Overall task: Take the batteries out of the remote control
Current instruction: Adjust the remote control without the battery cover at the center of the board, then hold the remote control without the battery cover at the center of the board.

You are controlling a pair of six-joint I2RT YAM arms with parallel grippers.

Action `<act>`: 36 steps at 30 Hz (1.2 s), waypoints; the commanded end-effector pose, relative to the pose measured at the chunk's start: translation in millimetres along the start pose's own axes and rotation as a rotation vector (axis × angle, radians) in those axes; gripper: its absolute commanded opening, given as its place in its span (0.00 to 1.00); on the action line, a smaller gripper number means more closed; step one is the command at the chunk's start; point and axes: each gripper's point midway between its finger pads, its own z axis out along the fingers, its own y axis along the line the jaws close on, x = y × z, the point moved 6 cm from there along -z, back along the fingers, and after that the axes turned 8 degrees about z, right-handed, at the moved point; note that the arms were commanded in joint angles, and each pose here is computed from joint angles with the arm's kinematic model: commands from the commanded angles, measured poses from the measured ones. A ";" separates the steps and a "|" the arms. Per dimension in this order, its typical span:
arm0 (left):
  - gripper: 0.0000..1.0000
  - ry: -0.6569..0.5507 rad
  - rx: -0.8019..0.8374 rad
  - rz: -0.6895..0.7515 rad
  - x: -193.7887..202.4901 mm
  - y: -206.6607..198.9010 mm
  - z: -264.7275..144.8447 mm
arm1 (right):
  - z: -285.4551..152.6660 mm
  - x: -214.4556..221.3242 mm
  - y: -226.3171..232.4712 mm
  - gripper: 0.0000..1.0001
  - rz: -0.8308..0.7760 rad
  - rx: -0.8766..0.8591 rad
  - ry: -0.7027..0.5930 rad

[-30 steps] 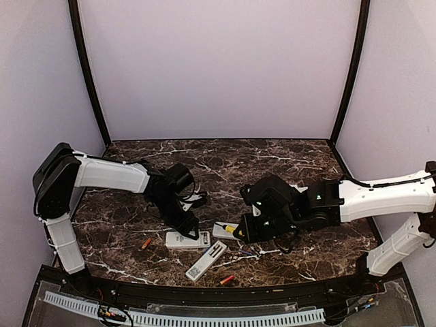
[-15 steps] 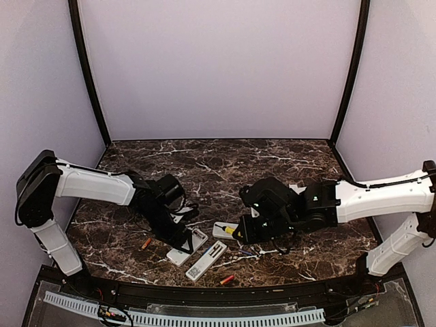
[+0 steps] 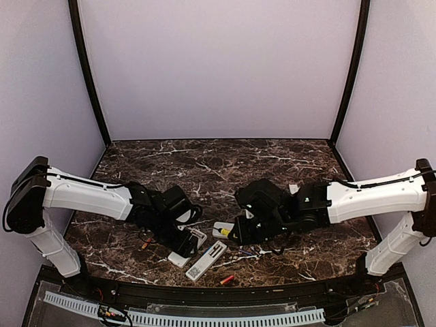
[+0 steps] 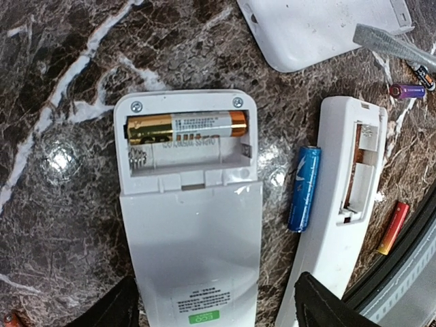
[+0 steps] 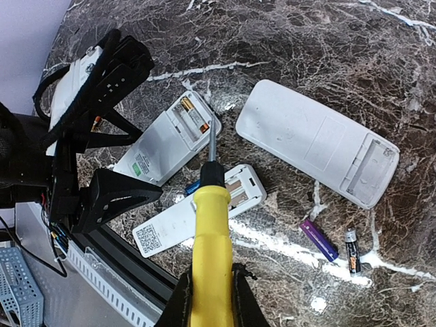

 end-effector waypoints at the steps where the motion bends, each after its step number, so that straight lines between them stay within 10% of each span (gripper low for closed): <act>1: 0.77 0.005 -0.107 -0.029 5.0 7.8 7.7 | 3.6 -2.9 17.5 0.00 0.001 -0.049 -0.006; 20: 0.42 -0.020 -0.056 0.311 -0.5 -9.6 4.9 | -8.0 -5.5 0.0 0.00 -0.200 -0.032 0.066; 36: 0.36 0.059 -0.047 0.619 -12.9 -11.3 1.5 | -13.4 -2.4 -16.2 0.00 -0.250 -0.023 0.074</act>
